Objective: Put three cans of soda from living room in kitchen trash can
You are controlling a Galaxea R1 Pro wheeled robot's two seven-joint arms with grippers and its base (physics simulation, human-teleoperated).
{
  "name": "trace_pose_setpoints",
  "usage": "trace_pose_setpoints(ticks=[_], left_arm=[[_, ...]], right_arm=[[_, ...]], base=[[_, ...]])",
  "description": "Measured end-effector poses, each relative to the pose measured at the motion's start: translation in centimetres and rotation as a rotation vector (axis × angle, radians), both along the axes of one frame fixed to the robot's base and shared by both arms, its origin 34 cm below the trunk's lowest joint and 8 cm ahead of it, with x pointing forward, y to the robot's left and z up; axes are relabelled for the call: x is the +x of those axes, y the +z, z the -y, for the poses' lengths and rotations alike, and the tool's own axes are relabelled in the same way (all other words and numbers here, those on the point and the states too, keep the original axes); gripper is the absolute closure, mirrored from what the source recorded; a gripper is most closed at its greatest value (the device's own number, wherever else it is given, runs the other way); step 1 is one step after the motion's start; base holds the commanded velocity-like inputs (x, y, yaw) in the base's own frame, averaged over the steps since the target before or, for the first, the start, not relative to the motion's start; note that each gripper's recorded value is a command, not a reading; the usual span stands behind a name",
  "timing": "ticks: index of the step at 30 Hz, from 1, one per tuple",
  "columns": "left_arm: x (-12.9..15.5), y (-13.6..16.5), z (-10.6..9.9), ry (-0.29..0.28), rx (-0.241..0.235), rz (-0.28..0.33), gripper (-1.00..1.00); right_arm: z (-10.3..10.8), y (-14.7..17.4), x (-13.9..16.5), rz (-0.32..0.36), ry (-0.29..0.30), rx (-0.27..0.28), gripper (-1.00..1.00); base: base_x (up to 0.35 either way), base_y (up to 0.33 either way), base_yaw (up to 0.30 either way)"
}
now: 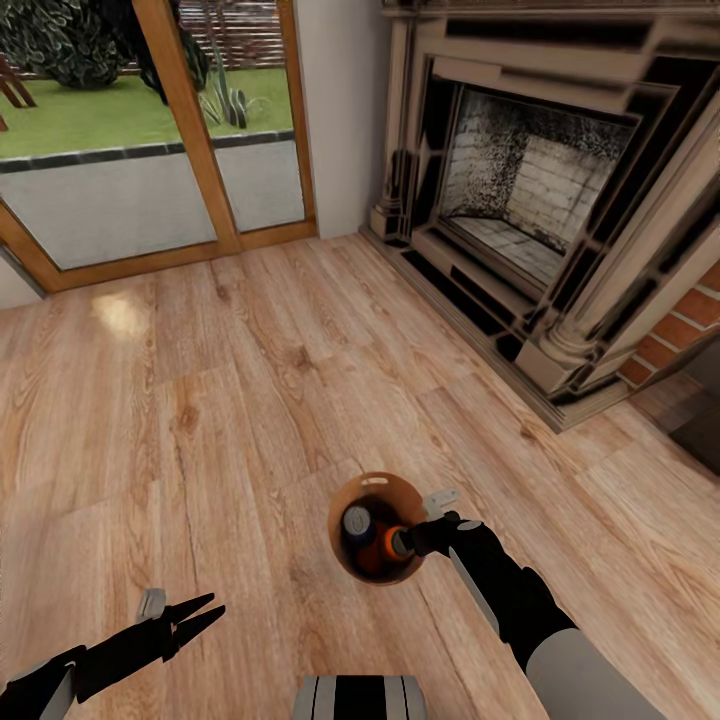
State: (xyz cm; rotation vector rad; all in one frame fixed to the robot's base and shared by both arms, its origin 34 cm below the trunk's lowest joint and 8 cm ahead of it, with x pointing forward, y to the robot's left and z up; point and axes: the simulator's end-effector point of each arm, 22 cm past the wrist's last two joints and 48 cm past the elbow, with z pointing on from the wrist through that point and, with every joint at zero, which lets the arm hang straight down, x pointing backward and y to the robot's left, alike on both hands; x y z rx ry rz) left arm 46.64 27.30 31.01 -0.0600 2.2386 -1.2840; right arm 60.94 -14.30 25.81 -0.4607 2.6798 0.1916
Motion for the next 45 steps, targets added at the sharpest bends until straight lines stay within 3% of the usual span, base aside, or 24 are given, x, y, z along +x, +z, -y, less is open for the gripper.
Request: trace_pose_setpoints(ticks=[45], left_arm=[[2.7,10.6,0.0,0.000,0.000,0.021,-1.00]], right_arm=[[-0.1,10.9,2.8,0.020,0.001,0.001,-1.00]], base=[[0.000,0.000,0.000]])
